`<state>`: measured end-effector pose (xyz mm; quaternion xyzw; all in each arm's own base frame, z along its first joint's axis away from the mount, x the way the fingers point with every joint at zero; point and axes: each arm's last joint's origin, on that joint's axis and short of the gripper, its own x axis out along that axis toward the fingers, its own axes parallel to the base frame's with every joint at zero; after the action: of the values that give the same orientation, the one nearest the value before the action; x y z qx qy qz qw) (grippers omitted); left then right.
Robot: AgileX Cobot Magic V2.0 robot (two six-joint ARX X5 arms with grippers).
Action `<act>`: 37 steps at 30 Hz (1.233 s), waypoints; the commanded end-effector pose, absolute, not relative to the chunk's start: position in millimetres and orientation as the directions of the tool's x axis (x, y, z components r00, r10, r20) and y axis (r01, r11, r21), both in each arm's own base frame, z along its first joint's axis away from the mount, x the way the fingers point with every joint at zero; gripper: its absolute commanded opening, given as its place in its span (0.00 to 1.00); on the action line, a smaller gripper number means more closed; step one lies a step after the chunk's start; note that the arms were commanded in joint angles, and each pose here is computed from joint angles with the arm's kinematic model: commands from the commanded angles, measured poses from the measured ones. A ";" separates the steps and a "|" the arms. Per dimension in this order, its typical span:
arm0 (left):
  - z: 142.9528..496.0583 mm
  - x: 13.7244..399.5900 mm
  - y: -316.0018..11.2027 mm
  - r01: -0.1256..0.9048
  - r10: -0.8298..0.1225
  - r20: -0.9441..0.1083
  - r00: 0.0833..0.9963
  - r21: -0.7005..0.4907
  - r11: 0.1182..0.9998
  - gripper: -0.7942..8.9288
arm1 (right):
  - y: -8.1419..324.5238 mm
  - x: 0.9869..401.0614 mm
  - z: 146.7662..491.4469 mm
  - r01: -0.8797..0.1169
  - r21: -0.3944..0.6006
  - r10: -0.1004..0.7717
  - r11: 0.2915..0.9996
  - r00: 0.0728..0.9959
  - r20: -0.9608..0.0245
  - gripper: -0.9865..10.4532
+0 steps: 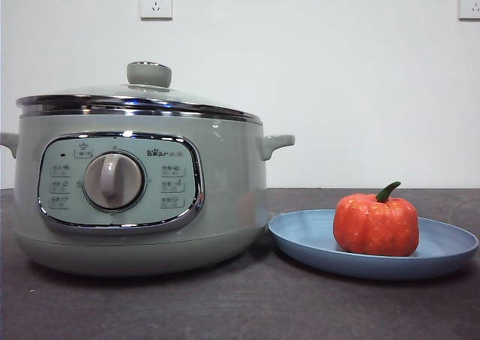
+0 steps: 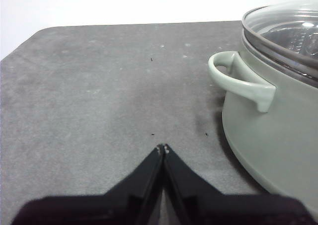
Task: Take the pumpkin out from the steamer,put the pumpkin in the blue plate,close the lid
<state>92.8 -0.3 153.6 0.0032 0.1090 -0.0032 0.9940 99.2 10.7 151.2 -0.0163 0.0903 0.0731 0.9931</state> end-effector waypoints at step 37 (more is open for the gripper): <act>148.6 93.2 0.0 0.003 -0.003 -0.232 0.973 -0.001 1.000 0.08 | 10.3 95.5 150.1 -0.142 -0.009 0.138 0.990 0.978 -0.158 0.07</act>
<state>92.8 -0.3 153.5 0.0032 0.1092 -0.0030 0.9940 95.1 10.2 152.9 -0.0128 0.0774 0.0712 0.9944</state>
